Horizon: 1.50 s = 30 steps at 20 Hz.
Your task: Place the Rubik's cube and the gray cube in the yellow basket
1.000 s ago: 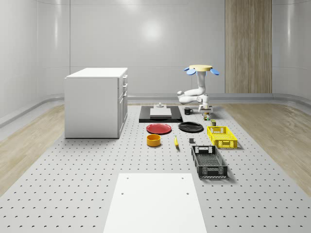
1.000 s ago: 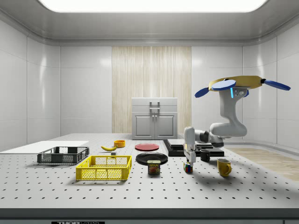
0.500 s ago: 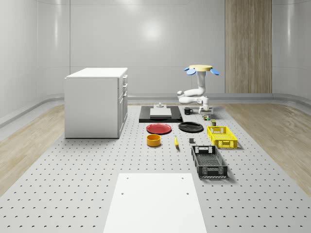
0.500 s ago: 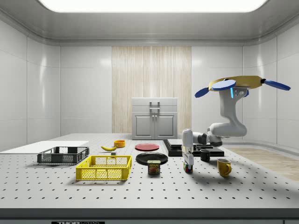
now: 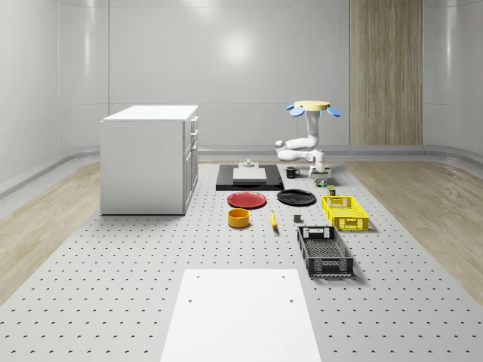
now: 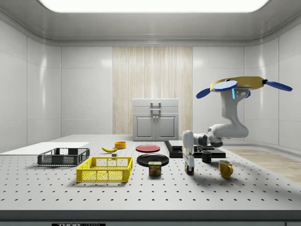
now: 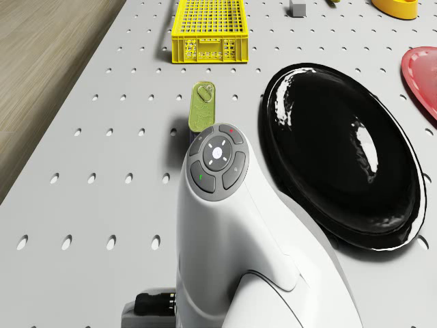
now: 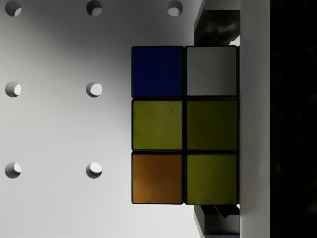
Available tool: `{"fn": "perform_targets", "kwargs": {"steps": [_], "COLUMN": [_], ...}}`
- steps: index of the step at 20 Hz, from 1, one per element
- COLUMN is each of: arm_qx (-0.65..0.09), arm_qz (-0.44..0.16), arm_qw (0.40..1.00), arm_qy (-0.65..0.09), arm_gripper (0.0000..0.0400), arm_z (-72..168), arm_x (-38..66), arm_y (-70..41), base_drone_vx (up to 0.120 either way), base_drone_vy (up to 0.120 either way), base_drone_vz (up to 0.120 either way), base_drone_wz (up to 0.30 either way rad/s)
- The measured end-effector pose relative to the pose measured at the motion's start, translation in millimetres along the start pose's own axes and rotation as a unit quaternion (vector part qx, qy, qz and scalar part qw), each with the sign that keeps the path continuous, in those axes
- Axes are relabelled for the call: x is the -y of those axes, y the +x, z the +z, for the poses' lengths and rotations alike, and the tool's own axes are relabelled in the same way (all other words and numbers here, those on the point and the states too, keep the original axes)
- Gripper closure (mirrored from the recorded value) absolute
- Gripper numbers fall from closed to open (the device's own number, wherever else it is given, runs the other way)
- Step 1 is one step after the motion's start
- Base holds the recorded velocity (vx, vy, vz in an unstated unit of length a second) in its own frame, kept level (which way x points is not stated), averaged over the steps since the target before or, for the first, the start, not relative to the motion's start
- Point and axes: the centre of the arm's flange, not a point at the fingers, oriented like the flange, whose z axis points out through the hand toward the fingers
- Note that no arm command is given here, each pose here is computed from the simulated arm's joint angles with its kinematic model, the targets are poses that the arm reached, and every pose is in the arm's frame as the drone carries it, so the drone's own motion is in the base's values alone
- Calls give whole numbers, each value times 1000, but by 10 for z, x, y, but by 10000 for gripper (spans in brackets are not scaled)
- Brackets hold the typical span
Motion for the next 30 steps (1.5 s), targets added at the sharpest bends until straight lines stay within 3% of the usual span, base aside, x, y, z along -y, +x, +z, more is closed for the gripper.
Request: {"fn": "perform_targets", "kwargs": {"steps": [6, 12, 21, 26, 30], "arm_qx": [0, 0, 0, 0, 0], "arm_qz": [0, 0, 0, 0, 0], "arm_qw": [1000, 1000, 1000, 1000, 1000], "arm_qy": [0, 0, 0, 0, 0], "arm_gripper": [0, 55, 73, 74, 75], "arm_z": [13, 20, 14, -128, -299], "arm_x": [2, 3, 3, 3, 2], "arm_y": [3, 3, 4, 3, 3], "base_drone_vx": [0, 0, 0, 0, 0], "base_drone_vy": [0, 0, 0, 0, 0], "base_drone_vz": [0, 0, 0, 0, 120], "base_drone_wz": [0, 0, 0, 0, 0]}}
